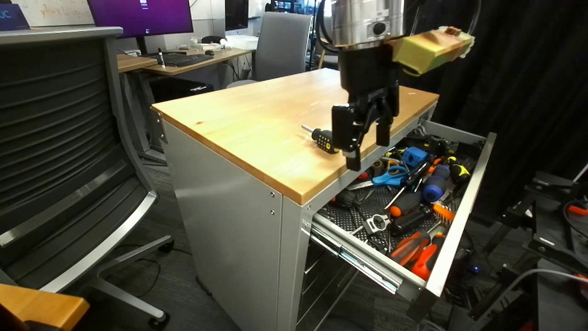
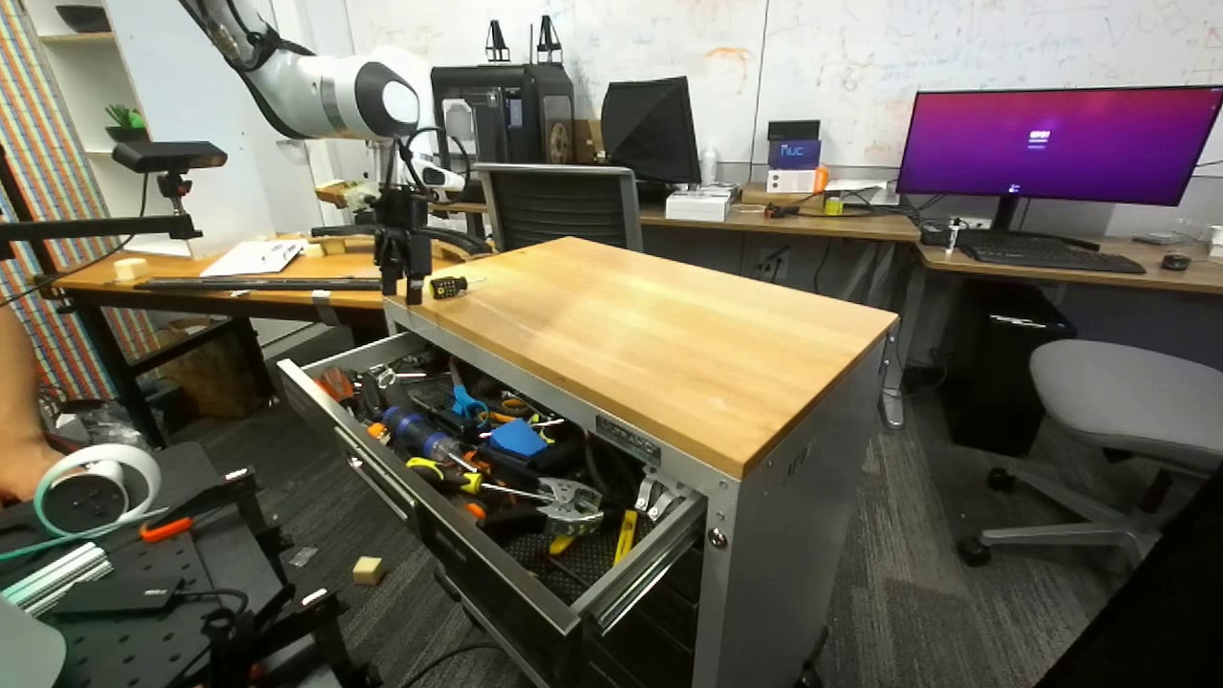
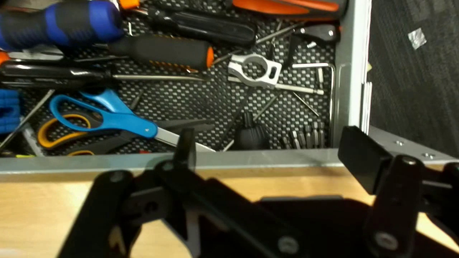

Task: Put the screwdriver in the drawer and close the drawer

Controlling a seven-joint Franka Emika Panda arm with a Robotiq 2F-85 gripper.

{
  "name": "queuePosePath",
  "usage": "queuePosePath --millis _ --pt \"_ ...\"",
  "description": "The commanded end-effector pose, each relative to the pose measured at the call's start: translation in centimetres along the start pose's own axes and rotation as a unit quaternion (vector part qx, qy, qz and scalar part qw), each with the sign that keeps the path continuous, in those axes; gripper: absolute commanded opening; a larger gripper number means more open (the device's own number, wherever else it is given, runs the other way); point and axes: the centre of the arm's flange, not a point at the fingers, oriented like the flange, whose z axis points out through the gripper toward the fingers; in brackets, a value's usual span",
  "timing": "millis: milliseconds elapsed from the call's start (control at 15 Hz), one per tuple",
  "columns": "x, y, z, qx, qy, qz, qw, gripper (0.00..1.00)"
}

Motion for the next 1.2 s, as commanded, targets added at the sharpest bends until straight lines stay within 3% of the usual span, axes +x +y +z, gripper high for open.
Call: queuePosePath --millis 0,400,467,533,800,1000,1133 --pt "2.9 -2.8 -1.9 -0.015 0.046 0.053 0.9974 1.00" --pt "4.6 -2.9 -2.9 -0.044 0.097 0.105 0.9888 1.00" --pt "5.1 -2.7 -2.2 -0.047 0.103 0.103 0.9882 0.82" --pt "5.6 -2.4 -1.8 -0.055 0.111 0.108 0.9864 0.72" --pt "6.1 -1.6 -0.6 -0.073 0.129 0.118 0.9820 0.42" --pt "5.4 -1.3 -1.1 -0.068 0.106 0.101 0.9869 0.18" --pt "4.4 -0.7 -1.1 -0.070 0.082 0.081 0.9909 0.19"
